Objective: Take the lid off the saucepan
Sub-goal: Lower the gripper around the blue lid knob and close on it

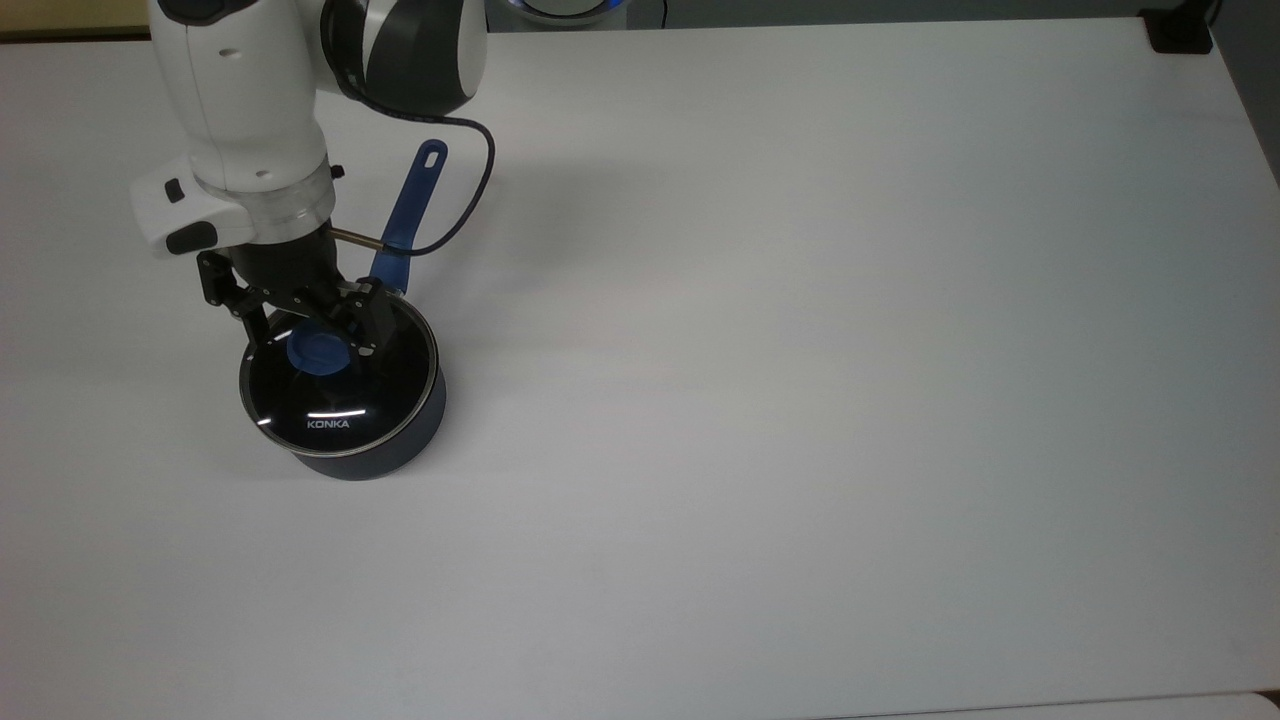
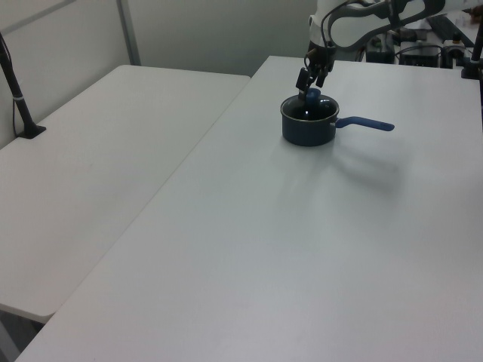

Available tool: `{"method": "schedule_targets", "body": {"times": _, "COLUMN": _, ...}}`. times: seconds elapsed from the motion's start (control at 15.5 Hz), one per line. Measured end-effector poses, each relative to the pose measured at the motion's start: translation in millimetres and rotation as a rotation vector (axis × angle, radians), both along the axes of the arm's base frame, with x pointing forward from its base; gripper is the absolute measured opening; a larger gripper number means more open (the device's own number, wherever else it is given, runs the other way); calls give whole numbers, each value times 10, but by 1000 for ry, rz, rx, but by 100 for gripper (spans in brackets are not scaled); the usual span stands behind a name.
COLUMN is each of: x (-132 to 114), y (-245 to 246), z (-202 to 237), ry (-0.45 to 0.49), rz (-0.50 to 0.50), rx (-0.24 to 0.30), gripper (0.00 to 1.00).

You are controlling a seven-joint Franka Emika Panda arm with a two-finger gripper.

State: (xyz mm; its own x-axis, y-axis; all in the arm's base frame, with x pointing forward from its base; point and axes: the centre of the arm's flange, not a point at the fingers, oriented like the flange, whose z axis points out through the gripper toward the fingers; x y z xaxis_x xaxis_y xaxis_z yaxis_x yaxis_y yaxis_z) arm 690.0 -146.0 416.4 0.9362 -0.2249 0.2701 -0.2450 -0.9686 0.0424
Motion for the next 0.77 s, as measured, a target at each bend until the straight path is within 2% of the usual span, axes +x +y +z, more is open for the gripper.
{"method": "schedule_targets", "body": {"times": 0.77, "x": 22, "y": 42, "z": 14, "ry": -6, "rz": 7, "rx": 1, "gripper": 100}}
